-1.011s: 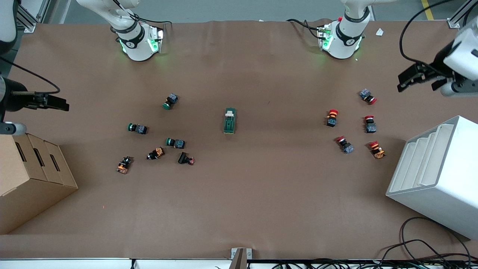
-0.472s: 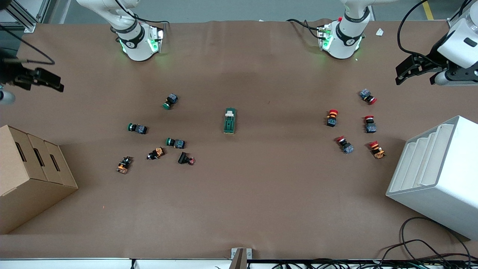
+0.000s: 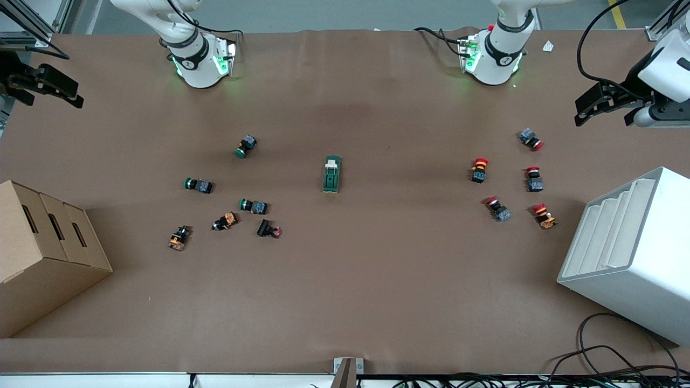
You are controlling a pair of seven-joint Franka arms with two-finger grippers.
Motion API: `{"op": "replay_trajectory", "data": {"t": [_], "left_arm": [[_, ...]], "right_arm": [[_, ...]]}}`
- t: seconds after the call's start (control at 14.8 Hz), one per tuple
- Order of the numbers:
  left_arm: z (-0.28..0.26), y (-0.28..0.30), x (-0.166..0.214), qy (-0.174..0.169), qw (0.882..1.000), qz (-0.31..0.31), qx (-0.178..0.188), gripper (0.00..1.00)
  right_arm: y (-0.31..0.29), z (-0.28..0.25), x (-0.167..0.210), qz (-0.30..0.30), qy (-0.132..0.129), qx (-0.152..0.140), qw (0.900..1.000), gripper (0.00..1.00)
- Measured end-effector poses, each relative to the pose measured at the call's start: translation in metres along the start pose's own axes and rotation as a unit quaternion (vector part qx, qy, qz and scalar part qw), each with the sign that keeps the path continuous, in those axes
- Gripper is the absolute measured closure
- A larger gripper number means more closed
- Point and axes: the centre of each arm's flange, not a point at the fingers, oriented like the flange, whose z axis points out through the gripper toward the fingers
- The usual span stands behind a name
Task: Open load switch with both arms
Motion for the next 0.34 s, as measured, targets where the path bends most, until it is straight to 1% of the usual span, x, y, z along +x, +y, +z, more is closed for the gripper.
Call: {"op": "replay_trajectory", "data": {"t": [0.2, 0.34], "left_arm": [[0.0040, 0.0004, 0.0048, -0.004, 1.000, 0.001, -0.001, 0.00], [0.0051, 0.0012, 0.0062, -0.006, 1.000, 0.002, -0.001, 0.00]], "right_arm": [[-0.0001, -0.0003, 0.0004, 0.000, 0.002, 0.000, 1.000, 0.00], [-0.0001, -0.0064, 0.0009, 0.000, 0.011, 0.001, 1.000, 0.00]]}}
